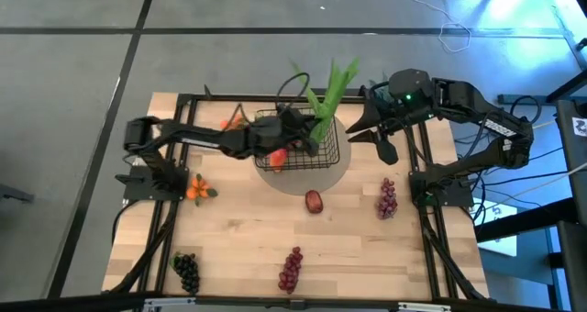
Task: Build produce basket
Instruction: Put the green beans into the wire basket
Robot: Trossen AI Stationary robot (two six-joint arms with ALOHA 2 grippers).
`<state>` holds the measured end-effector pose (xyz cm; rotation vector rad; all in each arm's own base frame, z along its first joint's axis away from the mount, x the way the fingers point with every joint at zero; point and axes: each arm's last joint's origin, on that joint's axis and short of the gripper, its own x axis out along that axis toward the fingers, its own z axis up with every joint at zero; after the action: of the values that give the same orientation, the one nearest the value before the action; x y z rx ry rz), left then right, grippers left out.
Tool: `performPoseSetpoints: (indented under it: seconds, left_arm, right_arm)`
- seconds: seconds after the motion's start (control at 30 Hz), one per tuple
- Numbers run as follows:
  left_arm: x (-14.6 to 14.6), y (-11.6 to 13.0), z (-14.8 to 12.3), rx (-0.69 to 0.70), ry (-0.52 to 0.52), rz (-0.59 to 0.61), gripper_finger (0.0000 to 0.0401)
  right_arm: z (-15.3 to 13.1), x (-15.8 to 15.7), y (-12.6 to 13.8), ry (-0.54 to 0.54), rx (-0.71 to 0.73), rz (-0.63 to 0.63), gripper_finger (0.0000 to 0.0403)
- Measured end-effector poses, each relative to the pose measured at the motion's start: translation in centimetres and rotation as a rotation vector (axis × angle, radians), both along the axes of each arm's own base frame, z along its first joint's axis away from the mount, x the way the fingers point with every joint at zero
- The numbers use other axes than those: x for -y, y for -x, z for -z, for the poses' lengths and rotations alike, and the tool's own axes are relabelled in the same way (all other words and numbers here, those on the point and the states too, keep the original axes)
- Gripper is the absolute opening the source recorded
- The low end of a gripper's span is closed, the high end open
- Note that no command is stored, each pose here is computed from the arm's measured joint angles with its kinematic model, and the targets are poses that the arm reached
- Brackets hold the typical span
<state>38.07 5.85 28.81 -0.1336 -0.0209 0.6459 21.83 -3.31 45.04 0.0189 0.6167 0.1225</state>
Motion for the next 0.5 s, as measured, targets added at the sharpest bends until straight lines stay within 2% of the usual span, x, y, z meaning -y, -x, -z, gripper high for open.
performPoseSetpoints:
  seconds: [0.2, 0.5]
  left_arm:
    - [-1.9, -1.8, 3.9, -0.050, 0.009, -0.022, 0.0000]
    - [-4.8, -2.5, 7.8, -0.126, 0.036, -0.057, 0.0000]
  right_arm:
    - [0.1, 0.0, 0.1, -0.018, -0.018, 0.011, 0.0103]
    - [0.2, 0.0, 0.1, -0.017, -0.028, 0.009, 0.0103]
